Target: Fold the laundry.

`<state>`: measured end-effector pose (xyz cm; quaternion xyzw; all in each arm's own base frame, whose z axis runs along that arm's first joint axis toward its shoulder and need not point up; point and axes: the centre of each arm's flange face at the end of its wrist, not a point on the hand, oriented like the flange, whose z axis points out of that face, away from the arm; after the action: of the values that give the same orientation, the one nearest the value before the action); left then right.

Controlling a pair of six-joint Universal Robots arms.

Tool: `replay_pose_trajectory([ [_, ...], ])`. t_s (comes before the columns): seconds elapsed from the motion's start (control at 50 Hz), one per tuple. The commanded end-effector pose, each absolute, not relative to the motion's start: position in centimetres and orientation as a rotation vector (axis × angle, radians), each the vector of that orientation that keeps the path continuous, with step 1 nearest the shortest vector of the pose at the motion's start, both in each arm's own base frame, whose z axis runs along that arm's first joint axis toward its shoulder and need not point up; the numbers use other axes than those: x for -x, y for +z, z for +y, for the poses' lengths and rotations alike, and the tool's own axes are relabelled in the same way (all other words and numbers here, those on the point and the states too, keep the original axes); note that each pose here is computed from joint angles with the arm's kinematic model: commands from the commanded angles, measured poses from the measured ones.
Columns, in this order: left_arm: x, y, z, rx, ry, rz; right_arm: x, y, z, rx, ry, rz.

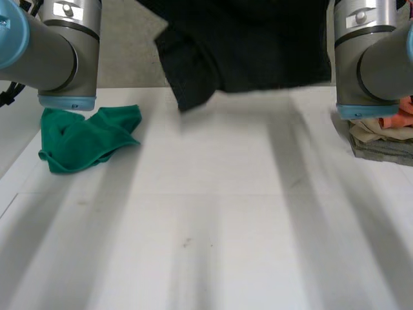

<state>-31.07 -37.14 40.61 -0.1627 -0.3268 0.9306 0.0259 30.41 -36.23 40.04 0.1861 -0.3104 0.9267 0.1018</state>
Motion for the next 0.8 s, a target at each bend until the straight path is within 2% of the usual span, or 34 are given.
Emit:
replay_pose_trajectory([
  [0.02,31.0,35.3,-37.1,0.609,2.723,-1.334,-31.2,36.0,-37.1,-0.674,2.698,-1.142],
  [0.04,31.0,34.5,-37.0,0.624,2.701,-1.368,-31.3,33.9,-37.5,-0.729,2.650,-1.257],
  [0.14,30.8,28.8,-36.6,0.720,2.560,-1.583,-31.6,28.0,-38.2,-0.855,2.500,-1.497],
  [0.18,31.0,27.0,-36.1,0.752,2.502,-1.645,-31.7,24.2,-38.4,-0.924,2.400,-1.626],
  [0.22,30.8,23.3,-35.4,0.821,2.382,-1.788,-31.7,21.7,-38.3,-0.976,2.325,-1.703],
  [0.24,30.7,21.9,-35.1,0.845,2.335,-1.839,-31.6,19.4,-38.1,-1.023,2.251,-1.779],
  [0.28,30.4,18.2,-34.1,0.913,2.194,-1.980,-31.5,17.3,-37.6,-1.070,2.178,-1.851],
  [0.32,30.1,16.6,-33.3,0.948,2.107,-2.061,-31.3,15.6,-36.8,-1.124,2.090,-1.921],
  [0.36,29.6,14.8,-31.5,1.014,1.965,-2.172,-31.2,14.9,-36.0,-1.165,2.032,-1.957],
  [0.42,28.9,14.1,-29.7,1.065,1.838,-2.260,-30.6,14.9,-34.3,-1.233,1.923,-2.008],
  [0.52,26.8,17.9,-25.8,1.095,1.720,-2.339,-28.8,17.9,-30.7,-1.355,1.752,-2.021],
  [0.6,25.4,20.2,-22.7,1.119,1.661,-2.373,-26.6,19.9,-26.3,-1.499,1.522,-2.067],
  [0.72,23.3,21.2,-17.2,1.300,1.422,-2.462,-24.0,20.4,-21.1,-1.652,1.216,-2.166],
  [0.8,21.8,21.5,-13.3,1.561,1.234,-2.464,-22.6,20.7,-17.8,-1.721,1.095,-2.217],
])
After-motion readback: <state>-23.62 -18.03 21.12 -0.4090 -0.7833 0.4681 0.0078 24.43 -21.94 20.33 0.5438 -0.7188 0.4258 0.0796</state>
